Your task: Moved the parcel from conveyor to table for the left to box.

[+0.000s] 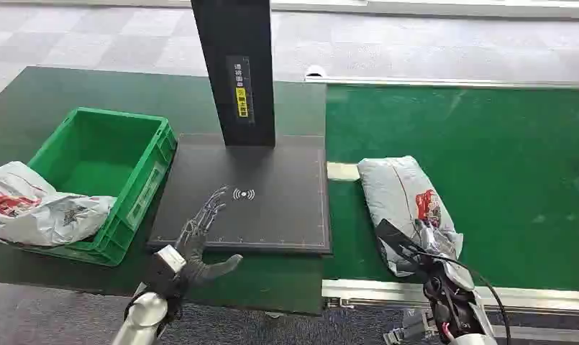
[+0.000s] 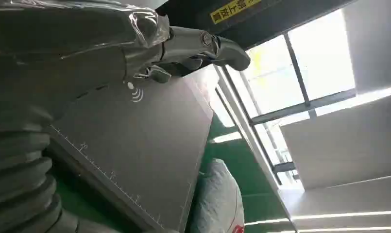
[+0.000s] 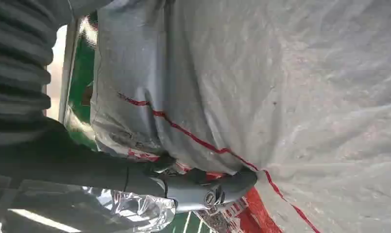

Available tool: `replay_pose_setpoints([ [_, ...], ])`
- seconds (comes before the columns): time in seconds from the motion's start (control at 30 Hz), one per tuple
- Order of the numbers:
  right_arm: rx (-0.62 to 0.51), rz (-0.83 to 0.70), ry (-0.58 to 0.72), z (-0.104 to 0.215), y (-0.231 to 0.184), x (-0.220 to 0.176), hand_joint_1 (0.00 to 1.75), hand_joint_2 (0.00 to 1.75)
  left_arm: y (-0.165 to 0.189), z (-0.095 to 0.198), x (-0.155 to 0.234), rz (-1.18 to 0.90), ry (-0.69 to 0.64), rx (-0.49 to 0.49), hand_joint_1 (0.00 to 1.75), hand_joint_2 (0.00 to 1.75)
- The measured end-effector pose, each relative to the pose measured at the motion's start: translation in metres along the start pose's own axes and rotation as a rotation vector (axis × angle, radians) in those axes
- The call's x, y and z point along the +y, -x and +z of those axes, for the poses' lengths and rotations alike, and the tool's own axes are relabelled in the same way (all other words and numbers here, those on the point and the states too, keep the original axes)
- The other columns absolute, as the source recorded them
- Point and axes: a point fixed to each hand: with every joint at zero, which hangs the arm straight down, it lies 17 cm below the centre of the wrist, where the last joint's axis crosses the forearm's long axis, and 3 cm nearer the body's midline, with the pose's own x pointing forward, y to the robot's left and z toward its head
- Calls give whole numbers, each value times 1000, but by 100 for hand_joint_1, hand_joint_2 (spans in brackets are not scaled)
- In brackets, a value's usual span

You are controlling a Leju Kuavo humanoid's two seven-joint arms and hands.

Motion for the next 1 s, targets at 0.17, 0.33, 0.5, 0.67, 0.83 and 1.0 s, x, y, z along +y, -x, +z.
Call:
replay_pose_setpoints([
  [0.17,-8,2,2,-1,-2,-1,175,175,2,1,-1,2,0,5,0,175],
  [0.33,-111,16,179,3,-27,-28,175,175,1,6,5,-6,-20,11,0,175],
  [0.5,-182,-1,242,13,-51,-46,175,175,-2,7,10,-6,-24,6,0,175],
  [0.67,-248,-44,308,23,-69,-63,175,175,-3,7,12,-8,-25,1,0,175],
  [0.83,-344,-83,392,38,-86,-80,175,175,-4,9,12,-9,-23,-3,0,175],
  [1.0,-403,-95,439,50,-96,-89,175,175,-4,10,12,-15,-20,-10,0,175],
])
